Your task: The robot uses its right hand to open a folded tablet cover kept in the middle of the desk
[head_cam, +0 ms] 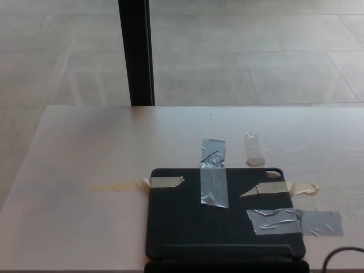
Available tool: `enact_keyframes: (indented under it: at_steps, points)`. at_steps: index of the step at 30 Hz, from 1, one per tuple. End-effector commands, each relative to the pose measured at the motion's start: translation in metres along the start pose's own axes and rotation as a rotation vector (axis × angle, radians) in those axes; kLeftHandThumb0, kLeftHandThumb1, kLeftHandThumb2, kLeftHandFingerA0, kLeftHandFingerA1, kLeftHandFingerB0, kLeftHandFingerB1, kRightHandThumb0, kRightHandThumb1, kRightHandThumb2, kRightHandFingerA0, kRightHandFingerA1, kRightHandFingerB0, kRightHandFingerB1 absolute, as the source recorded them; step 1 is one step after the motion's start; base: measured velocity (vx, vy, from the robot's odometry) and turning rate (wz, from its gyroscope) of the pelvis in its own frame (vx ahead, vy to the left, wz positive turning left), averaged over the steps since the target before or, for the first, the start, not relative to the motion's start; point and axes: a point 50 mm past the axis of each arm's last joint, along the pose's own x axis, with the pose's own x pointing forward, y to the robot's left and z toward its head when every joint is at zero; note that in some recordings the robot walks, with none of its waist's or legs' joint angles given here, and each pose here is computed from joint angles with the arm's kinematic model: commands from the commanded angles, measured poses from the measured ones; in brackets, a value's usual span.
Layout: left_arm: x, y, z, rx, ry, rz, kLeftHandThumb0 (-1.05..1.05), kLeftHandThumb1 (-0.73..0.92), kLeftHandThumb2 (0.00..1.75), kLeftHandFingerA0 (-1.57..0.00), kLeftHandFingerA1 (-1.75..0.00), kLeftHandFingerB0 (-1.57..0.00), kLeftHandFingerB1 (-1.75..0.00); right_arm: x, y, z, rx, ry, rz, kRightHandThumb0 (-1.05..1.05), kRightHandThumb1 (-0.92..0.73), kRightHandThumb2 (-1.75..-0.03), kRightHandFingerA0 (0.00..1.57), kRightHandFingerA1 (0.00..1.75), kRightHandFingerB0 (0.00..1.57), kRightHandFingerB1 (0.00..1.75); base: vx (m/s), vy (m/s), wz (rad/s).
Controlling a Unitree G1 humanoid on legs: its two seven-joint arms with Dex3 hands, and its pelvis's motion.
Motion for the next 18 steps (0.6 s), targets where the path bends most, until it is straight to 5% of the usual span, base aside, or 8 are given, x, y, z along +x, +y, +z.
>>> enact_keyframes:
  at_steps: [1,3,7,8,11,13,17,18]
  points:
    - [0.0,0.002,0.008,-0.033,0.007,0.001,-0.77,0.75,0.63,-0.68,-0.84,-0.38,-0.63,0.0,0.007,-0.013,0.095,0.085,-0.014,-1.01,-0.92,-0.73,0.66,0.95,0.32,0.41,0.0,0.0,0.0]
    - [0.0,0.002,0.009,-0.031,0.005,-0.003,-0.76,0.76,0.63,-0.67,-0.82,-0.37,-0.61,0.001,0.006,-0.014,0.101,0.089,-0.017,-1.0,-0.76,-1.17,0.63,0.8,0.32,0.54,0.0,0.0,0.0]
    - [0.0,0.002,0.009,-0.033,0.004,-0.001,-0.76,0.76,0.63,-0.68,-0.84,-0.38,-0.62,0.002,0.008,-0.018,0.148,0.095,-0.007,-0.99,-0.92,-0.74,0.61,0.71,0.3,0.42,0.0,0.0,0.0]
    - [0.0,0.003,0.009,-0.027,0.003,0.002,-0.76,0.76,0.63,-0.68,-0.83,-0.38,-0.62,0.002,0.008,-0.019,0.147,0.093,-0.015,-0.99,-0.77,-1.18,0.64,0.86,0.27,0.52,0.0,0.0,0.0]
    - [-0.001,0.006,0.007,-0.027,0.007,0.006,-0.76,0.77,0.63,-0.68,-0.83,-0.37,-0.61,-0.008,-0.007,-0.024,0.221,0.081,-0.095,-0.97,-0.92,-0.74,0.52,0.77,0.31,0.4,0.0,0.0,0.0]
    - [-0.001,0.008,0.006,-0.018,0.009,0.005,-0.77,0.77,0.63,-0.68,-0.83,-0.37,-0.61,-0.017,-0.021,-0.031,0.274,0.057,-0.157,-0.97,-0.79,-1.18,0.56,0.81,0.27,0.51,0.0,0.0,0.0]
    - [-0.002,0.011,0.004,-0.008,0.014,0.009,-0.77,0.77,0.63,-0.67,-0.83,-0.37,-0.62,-0.053,-0.073,-0.065,0.411,0.025,-0.453,-0.88,-0.92,-0.71,0.53,0.57,0.37,0.38,0.0,0.0,0.0]
    - [-0.002,0.012,0.004,-0.009,0.015,0.011,-0.77,0.77,0.63,-0.66,-0.83,-0.37,-0.62,-0.056,-0.078,-0.071,0.447,0.016,-0.485,-0.89,-0.77,-1.14,0.45,0.61,0.33,0.51,0.0,0.0,0.0]
